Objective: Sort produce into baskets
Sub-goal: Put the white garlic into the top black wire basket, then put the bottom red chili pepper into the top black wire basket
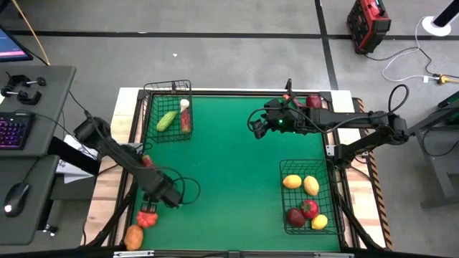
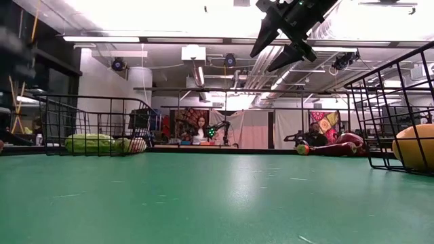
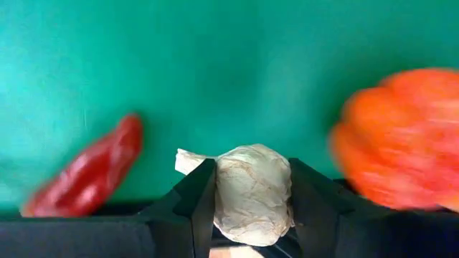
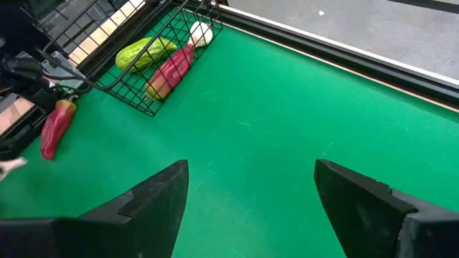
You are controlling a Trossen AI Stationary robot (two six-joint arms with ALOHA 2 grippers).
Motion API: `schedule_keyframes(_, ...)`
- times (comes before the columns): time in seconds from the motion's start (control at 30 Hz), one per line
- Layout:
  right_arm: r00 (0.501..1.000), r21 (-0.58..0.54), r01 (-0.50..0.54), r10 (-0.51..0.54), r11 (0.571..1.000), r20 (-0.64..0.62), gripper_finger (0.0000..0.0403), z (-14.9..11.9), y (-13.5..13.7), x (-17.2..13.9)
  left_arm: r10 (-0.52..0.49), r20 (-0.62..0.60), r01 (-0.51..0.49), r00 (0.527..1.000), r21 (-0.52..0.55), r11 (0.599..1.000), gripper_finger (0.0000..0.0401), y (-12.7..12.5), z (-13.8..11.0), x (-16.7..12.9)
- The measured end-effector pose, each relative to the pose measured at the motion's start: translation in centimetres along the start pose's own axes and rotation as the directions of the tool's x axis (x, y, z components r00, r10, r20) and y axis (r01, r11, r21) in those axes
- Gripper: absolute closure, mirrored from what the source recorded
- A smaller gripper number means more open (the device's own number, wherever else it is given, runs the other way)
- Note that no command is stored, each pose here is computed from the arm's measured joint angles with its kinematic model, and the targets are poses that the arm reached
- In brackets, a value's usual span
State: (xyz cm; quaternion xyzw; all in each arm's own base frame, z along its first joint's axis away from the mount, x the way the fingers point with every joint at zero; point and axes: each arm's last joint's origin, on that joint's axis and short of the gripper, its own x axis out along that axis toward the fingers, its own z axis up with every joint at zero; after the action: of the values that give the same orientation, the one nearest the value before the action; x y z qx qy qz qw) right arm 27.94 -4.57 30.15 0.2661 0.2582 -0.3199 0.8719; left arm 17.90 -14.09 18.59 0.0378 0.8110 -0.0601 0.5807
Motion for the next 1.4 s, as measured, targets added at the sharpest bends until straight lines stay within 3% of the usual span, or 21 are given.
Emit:
schedule_keyframes(0.13,1.000,0.000,0.000,0.000,1.000,0.000,0.0108,0.0,0.0,0.0,-0.076,0.163,0.056,0.984,0.125,0.991,0.0273,0.1,-0.6,-3.9)
schedule_keyframes(0.27,1.000,0.000,0.000,0.000,1.000,0.000,0.0108,0.0,0.0,0.0,-0.024,0.403,-0.018,0.915,0.101,0.995,0.0272,2.0,-1.8,-8.4)
schedule_keyframes(0.37,1.000,0.000,0.004,-0.004,1.000,0.004,0.0108,0.0,0.0,0.0,0.118,0.570,-0.094,0.813,-0.071,0.993,0.0269,4.6,-3.0,-11.6)
schedule_keyframes(0.43,1.000,0.000,0.009,-0.009,1.000,0.007,0.0108,0.0,0.0,0.0,0.249,0.636,-0.127,0.731,-0.233,0.964,0.0267,6.7,-4.0,-13.5)
schedule_keyframes(0.53,1.000,0.005,0.016,-0.016,1.000,0.013,0.0108,0.0,0.0,0.0,0.444,0.641,-0.127,0.626,-0.478,0.869,0.0267,10.1,-5.9,-15.6)
schedule_keyframes(0.63,1.000,0.020,0.015,-0.016,1.000,0.013,0.0108,0.0,0.0,0.0,0.568,0.579,-0.093,0.585,-0.648,0.756,0.0267,13.0,-7.7,-16.4)
schedule_keyframes(0.83,1.000,0.026,0.015,-0.016,1.000,0.013,0.0108,0.0,0.0,0.0,0.659,0.421,-0.009,0.624,-0.839,0.545,0.0260,17.6,-9.8,-16.2)
schedule_keyframes(0.9,1.000,0.026,0.015,-0.016,1.000,0.013,0.0108,0.0,0.0,0.0,0.659,0.386,0.016,0.645,-0.869,0.494,0.0251,18.7,-10.1,-16.1)
schedule_keyframes(1.0,1.000,0.026,0.015,-0.016,1.000,0.013,0.0108,0.0,0.0,0.0,0.632,0.362,0.030,0.686,-0.881,0.473,0.0226,20.1,-10.1,-15.7)
schedule_keyframes(1.17,1.000,0.026,0.015,-0.016,1.000,0.013,0.0108,0.0,0.0,0.0,0.590,0.342,0.032,0.731,-0.881,0.471,0.0164,21.7,-10.0,-15.2)
schedule_keyframes(1.33,1.000,0.025,0.017,-0.017,1.000,0.011,0.0108,0.0,0.0,0.0,0.569,0.347,0.050,0.745,-0.881,0.471,0.0104,22.2,-10.0,-15.1)
schedule_keyframes(1.4,1.000,0.024,0.019,-0.019,1.000,0.009,0.0108,0.0,-0.1,0.0,0.543,0.378,0.082,0.750,-0.867,0.491,0.0087,22.1,-10.0,-15.1)
